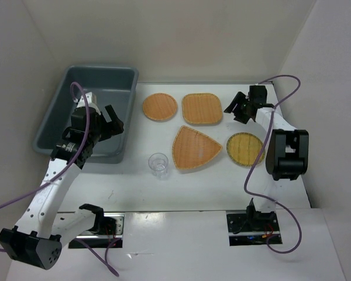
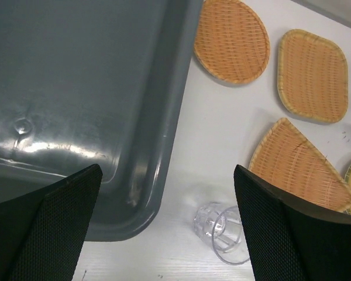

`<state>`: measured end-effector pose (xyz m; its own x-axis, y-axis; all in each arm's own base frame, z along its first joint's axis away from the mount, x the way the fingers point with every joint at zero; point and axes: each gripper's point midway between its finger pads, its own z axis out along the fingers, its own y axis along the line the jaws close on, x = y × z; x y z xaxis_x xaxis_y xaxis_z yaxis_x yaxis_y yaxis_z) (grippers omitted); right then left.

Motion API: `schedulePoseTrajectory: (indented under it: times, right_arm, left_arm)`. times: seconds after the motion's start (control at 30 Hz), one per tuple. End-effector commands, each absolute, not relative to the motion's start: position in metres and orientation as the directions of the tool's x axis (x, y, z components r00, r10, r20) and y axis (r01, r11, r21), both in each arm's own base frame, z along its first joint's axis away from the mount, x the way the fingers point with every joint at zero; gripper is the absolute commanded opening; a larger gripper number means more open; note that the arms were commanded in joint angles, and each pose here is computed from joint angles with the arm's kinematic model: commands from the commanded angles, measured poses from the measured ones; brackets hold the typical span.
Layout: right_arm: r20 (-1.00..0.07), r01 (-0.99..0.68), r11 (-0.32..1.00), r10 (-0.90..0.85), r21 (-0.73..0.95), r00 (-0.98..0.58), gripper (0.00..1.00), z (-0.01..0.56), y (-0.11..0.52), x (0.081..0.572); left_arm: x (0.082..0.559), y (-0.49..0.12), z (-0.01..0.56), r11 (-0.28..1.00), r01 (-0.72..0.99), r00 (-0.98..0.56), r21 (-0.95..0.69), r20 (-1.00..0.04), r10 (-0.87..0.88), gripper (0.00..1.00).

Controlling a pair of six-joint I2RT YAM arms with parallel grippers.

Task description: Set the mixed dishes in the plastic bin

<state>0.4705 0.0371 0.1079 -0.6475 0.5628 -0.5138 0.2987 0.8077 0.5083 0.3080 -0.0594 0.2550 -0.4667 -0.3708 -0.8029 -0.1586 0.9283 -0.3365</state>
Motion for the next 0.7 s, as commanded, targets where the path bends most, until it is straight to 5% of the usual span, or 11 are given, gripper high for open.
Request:
schedulePoseTrajectory:
  times: [0.0, 0.37, 0.67]
  right_arm:
    - [-0.534, 0.233, 0.794, 0.562, 0.561, -0.632, 0.68, 0.114, 0.043, 0.501]
    - [-0.400, 0.214, 0.747, 0.547, 0.630, -0.735, 0.59, 0.056, 0.066, 0.525]
    - [-0.335, 0.230, 0.707, 0.563, 0.669, -0.755, 0.36, 0.025, 0.074, 0.537]
  left_arm:
    - [0.305, -0.056, 0.245, 0.907, -0.194, -0.460, -0.374, -0.782, -0.421, 1.00]
    - [0.308, -0.064, 0.236, 0.888, -0.183, -0.476, -0.422, -0.752, -0.455, 1.00]
    - [0.319, -0.065, 0.232, 0.886, -0.187, -0.481, -0.423, -0.748, -0.458, 1.00]
